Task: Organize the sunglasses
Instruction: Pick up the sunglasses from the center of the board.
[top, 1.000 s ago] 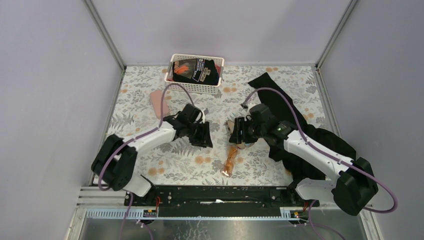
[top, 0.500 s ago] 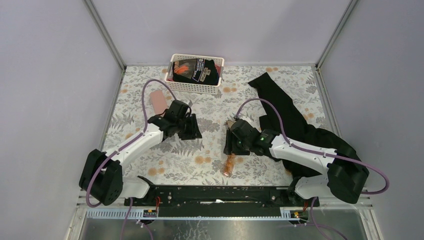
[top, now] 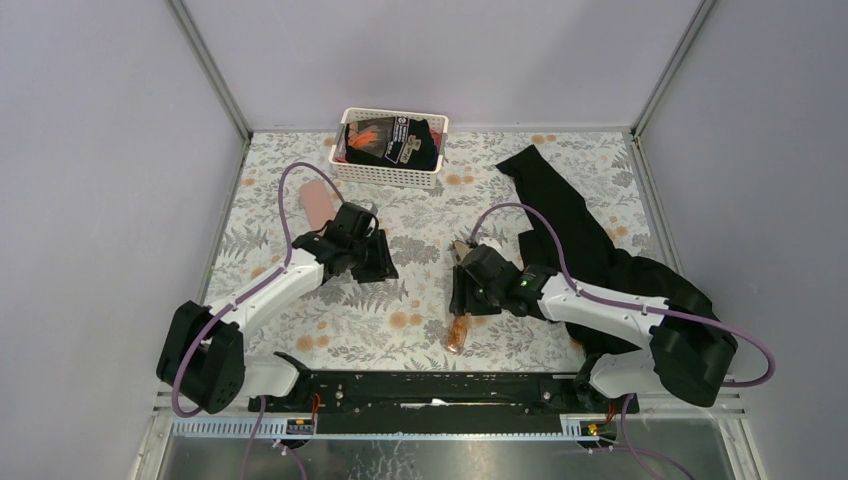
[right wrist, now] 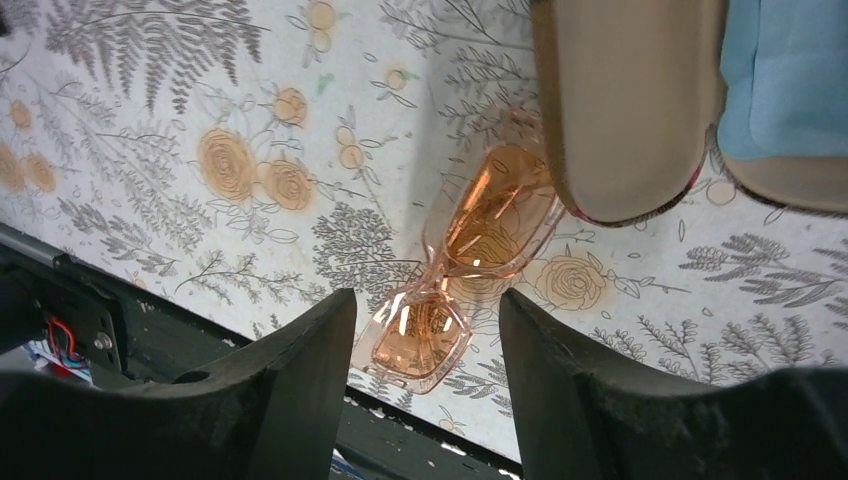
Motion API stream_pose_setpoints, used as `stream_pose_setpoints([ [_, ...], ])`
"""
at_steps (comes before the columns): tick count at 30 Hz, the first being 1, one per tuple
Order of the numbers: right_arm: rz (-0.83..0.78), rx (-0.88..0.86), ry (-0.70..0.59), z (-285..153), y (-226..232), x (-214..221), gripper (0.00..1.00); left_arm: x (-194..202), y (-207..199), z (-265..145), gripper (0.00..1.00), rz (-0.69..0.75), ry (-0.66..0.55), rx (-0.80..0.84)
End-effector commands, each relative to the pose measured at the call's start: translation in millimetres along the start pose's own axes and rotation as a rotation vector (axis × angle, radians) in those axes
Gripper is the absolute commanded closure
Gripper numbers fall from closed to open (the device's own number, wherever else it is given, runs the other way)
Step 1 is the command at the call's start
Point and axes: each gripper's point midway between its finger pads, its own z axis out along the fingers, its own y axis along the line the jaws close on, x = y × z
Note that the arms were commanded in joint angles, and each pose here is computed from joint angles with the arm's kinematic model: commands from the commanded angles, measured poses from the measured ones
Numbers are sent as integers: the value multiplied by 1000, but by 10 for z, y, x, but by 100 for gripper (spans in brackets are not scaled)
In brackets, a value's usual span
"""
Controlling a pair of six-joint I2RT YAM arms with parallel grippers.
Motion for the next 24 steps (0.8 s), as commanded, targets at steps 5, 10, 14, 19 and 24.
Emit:
stream_pose_setpoints([
  [5,223,-24,-19,214,20,114,37,-15,-4,16,58,-26,-12,15],
  [10,226,-24,8,254,64,181,38,-14,-5,17,58,-19,-10,17],
  [14,237,-27,15,275,90,221,46,-16,-11,25,58,-18,-10,20],
  [19,219,-10,27,354,93,228,51,5,-27,55,58,-13,4,34],
  [24,206,8,42,426,83,243,54,18,-42,68,58,-9,11,46],
])
